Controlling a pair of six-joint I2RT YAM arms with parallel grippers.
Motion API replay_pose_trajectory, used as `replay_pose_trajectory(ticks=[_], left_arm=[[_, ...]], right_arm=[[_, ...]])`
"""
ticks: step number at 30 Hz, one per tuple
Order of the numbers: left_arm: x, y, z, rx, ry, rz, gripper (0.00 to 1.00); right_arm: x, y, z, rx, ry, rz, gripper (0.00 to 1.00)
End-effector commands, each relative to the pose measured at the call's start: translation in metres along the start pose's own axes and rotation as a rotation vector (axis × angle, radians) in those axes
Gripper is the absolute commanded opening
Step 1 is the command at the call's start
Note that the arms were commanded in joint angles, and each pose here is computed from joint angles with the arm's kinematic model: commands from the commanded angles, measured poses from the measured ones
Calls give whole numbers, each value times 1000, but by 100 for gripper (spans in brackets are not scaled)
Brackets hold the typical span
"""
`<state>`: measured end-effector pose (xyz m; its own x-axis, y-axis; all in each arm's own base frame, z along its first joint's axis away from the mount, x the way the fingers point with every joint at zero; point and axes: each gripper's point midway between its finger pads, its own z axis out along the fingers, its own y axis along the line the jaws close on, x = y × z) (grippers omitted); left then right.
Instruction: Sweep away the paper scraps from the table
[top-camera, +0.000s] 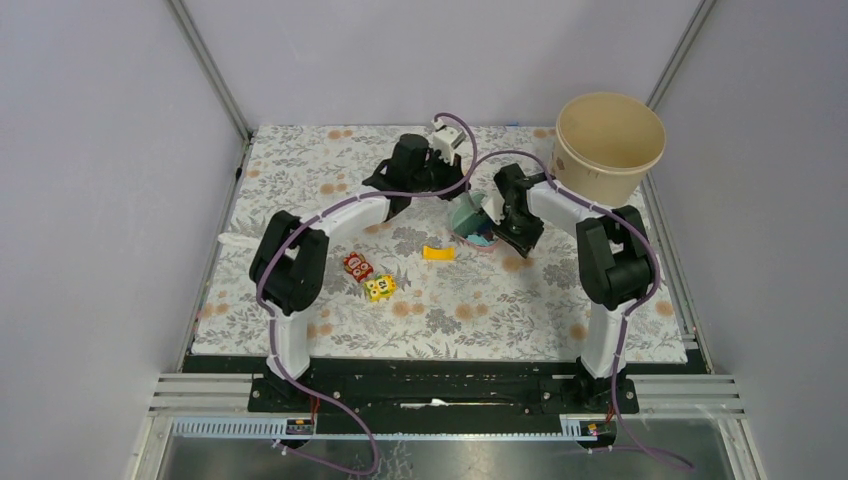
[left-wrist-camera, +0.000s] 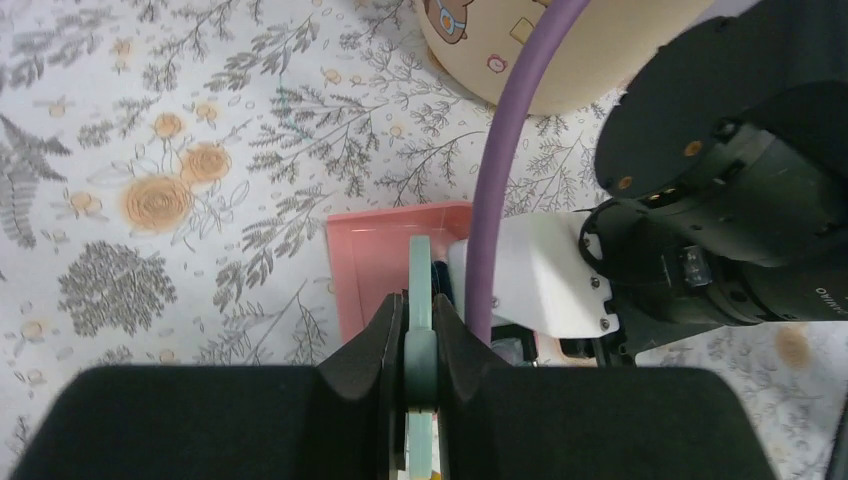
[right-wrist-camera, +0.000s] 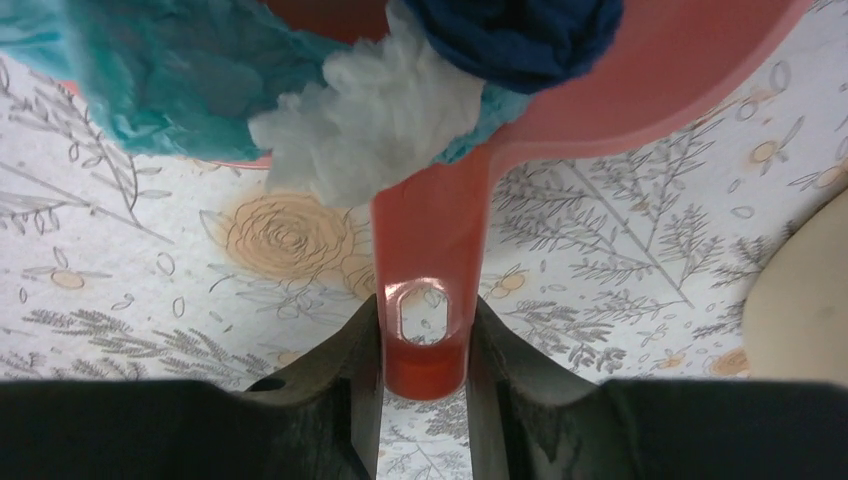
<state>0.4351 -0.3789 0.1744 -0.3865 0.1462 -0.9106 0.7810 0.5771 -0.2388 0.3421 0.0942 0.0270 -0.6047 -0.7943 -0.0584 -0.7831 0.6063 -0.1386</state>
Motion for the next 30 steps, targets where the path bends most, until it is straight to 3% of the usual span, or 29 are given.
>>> replay_pose_trajectory(ticks=[1, 6, 12, 18, 23, 30], left_arm=[[-37, -32, -26, 94, -93, -98, 0], [-65, -11, -56, -107, -143, -75, 0], [-70, 17, -101, -343, -180, -42, 0], [-68, 4, -130, -332, -240, -63, 0], [-70, -3, -145, -325, -296, -72, 0], [-51, 38, -138, -521, -170, -48, 0]], right_arm=[[13, 7, -12, -8, -14, 19, 0], [30, 14, -24, -11, -33, 43, 0], [44, 24, -44, -10, -70, 54, 0], [40, 27, -71, -8, -148, 74, 0], [47, 29, -76, -11, -119, 87, 0], [70, 26, -61, 21, 5, 60, 0]])
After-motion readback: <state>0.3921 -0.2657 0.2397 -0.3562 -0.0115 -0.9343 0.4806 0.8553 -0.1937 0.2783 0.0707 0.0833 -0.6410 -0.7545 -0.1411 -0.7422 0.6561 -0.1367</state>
